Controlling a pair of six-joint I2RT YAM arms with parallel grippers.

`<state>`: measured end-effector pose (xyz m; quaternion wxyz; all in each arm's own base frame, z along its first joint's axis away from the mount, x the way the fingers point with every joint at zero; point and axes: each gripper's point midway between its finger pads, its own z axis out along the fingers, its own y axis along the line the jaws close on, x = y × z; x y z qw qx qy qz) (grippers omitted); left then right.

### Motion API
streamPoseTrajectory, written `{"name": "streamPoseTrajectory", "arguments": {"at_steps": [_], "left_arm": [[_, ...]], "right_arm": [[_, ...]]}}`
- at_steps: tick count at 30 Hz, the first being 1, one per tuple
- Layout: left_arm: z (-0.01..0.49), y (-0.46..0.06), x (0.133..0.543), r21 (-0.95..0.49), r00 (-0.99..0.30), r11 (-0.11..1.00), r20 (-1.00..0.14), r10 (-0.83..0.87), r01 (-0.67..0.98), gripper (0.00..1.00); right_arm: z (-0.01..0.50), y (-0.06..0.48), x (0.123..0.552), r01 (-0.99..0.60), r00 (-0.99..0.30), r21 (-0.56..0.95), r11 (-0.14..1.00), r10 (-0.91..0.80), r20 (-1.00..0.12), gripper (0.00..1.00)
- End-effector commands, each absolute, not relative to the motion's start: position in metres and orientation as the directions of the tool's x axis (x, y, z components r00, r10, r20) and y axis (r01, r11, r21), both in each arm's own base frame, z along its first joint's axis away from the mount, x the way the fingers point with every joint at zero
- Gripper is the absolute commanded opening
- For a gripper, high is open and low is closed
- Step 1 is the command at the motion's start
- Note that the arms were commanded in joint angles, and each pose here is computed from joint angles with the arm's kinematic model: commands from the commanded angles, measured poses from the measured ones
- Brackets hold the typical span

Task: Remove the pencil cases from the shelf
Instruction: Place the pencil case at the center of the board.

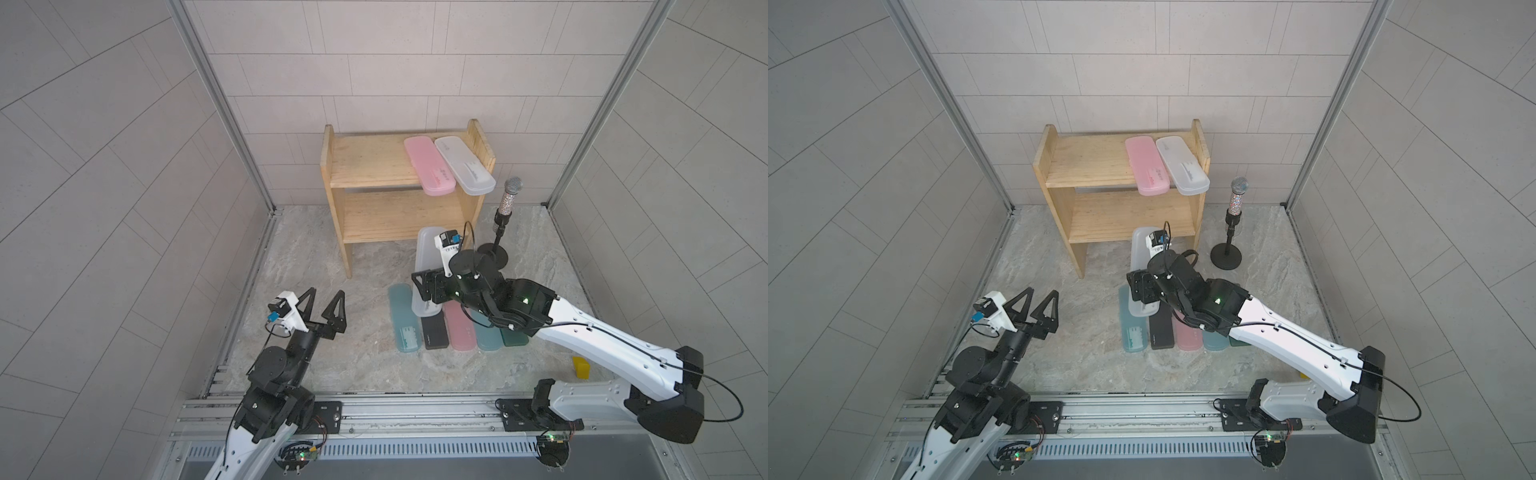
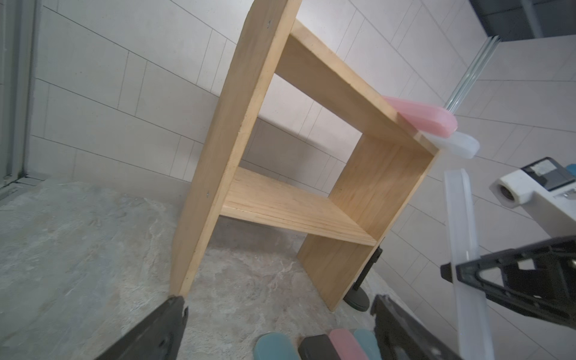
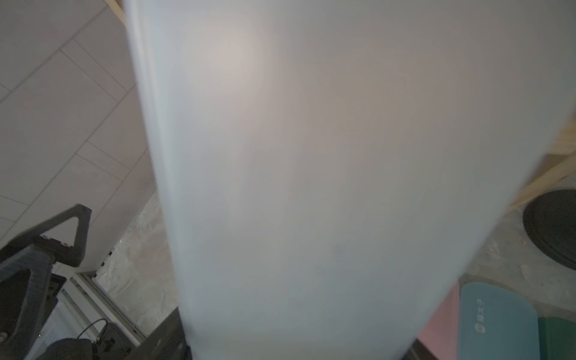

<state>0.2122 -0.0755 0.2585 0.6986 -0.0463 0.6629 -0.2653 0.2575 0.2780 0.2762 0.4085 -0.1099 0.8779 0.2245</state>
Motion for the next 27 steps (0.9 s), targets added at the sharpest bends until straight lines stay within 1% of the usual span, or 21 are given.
{"name": "streamPoseTrajectory", "arguments": {"at_steps": [1,5,9,11,17,22,27], "left_arm": [[0.245,-0.069,0.214,-0.384,-0.046,0.888,-0.922,-0.385,0.253,1.00],[0.239,-0.076,0.213,-0.375,-0.070,0.882,-0.926,-0.371,0.284,1.00],[0.238,-0.076,0.213,-0.368,-0.071,0.886,-0.929,-0.363,0.283,1.00],[0.239,-0.075,0.213,-0.363,-0.064,0.888,-0.931,-0.360,0.281,1.00],[0.235,-0.069,0.216,-0.364,-0.057,0.900,-0.931,-0.361,0.242,1.00],[0.232,-0.066,0.217,-0.354,-0.061,0.909,-0.935,-0.349,0.220,1.00],[0.232,-0.063,0.217,-0.347,-0.058,0.915,-0.938,-0.342,0.208,1.00]], "right_arm": [[0.215,0.290,0.246,-0.394,-0.740,0.280,0.875,-0.121,-0.662,0.56],[0.182,0.319,0.243,-0.424,-0.778,0.283,0.860,-0.187,-0.600,0.56],[0.153,0.350,0.243,-0.460,-0.804,0.298,0.837,-0.249,-0.541,0.56],[0.139,0.363,0.243,-0.470,-0.821,0.298,0.831,-0.288,-0.494,0.56],[0.114,0.406,0.249,-0.472,-0.847,0.353,0.808,-0.304,-0.436,0.56],[0.093,0.420,0.258,-0.443,-0.866,0.339,0.830,-0.298,-0.402,0.56],[0.075,0.421,0.265,-0.408,-0.881,0.310,0.859,-0.282,-0.379,0.57]]}}
